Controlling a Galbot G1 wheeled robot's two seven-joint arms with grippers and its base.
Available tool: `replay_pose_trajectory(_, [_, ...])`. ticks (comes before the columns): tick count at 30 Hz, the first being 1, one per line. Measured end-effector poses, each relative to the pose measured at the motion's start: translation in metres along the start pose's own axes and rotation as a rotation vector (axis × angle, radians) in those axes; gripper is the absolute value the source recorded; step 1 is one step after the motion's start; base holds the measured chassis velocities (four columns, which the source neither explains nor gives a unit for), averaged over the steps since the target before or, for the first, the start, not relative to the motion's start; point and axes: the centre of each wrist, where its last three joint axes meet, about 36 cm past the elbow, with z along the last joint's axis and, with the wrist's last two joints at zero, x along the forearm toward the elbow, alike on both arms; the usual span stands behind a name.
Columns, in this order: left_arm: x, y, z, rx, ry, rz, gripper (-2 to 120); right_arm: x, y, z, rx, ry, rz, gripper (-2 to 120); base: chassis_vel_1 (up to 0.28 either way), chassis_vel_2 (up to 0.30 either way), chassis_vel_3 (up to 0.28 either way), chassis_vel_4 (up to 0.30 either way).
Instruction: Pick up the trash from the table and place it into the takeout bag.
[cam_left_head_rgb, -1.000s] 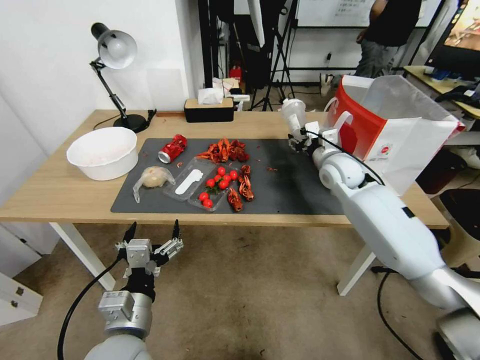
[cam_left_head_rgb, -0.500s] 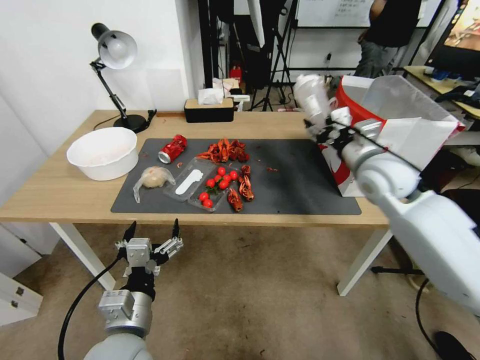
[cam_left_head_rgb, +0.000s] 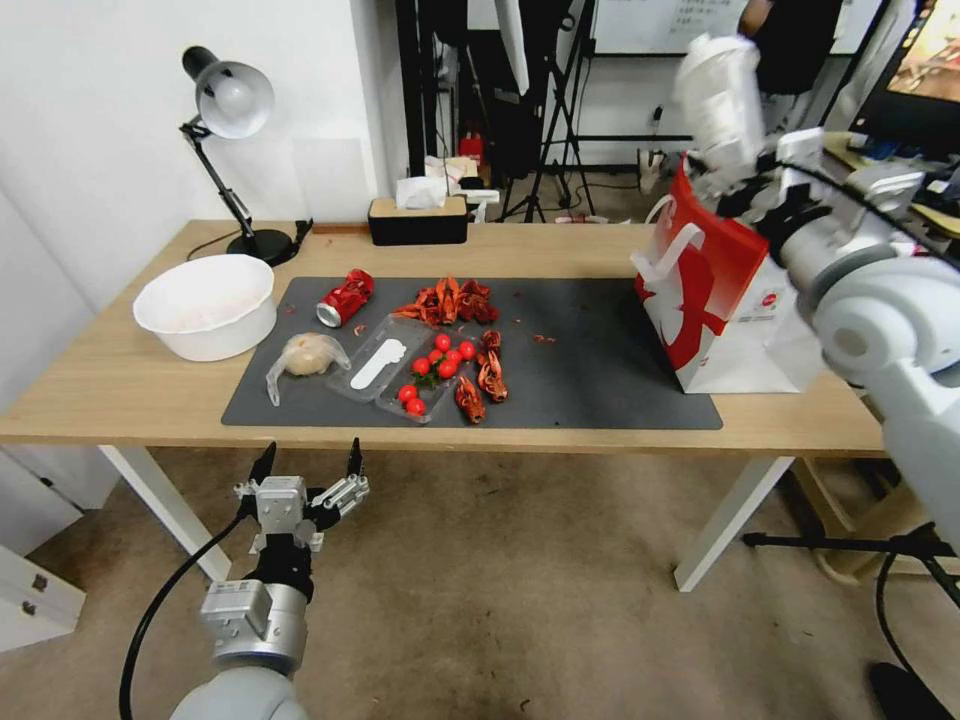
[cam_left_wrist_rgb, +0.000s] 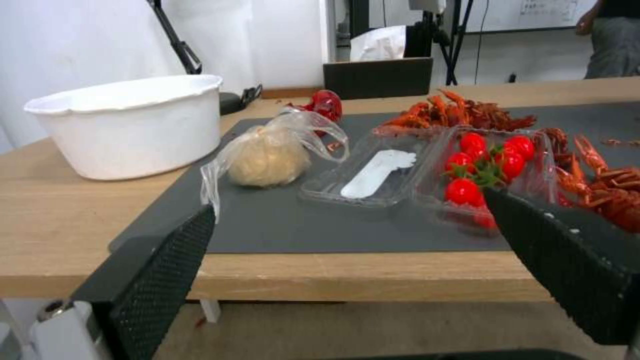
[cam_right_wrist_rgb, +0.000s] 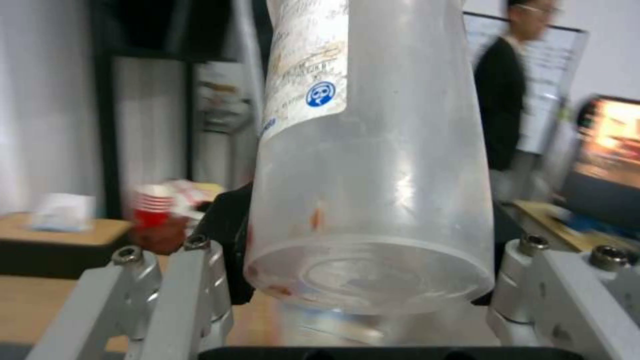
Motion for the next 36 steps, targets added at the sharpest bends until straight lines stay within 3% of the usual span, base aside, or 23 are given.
replay_pose_trajectory(7, [0.0,0.0,0.001,0.002,-0.001,-0.002,100,-0.015,-0.016,0.007,-0.013,0.05,0.114,57,0.0,0.0,0.0,0.0])
replay_pose_trajectory(14, [0.0,0.0,0.001,0.002,-0.003,-0.009,100,-0.02,-0.018,0.013,-0.027,0.058,0.127,86,0.0,0.0,0.0,0.0])
replay_pose_trajectory(19, [0.001,-0.001,0.001,0.001,-0.001,-0.01,100,-0.019,-0.018,0.014,-0.026,0.058,0.127,99,0.0,0.0,0.0,0.0])
replay_pose_trajectory(36, [0.001,0.0,0.001,-0.003,-0.004,-0.01,100,-0.008,-0.005,0.016,-0.041,0.036,0.086,100,0.0,0.0,0.0,0.0])
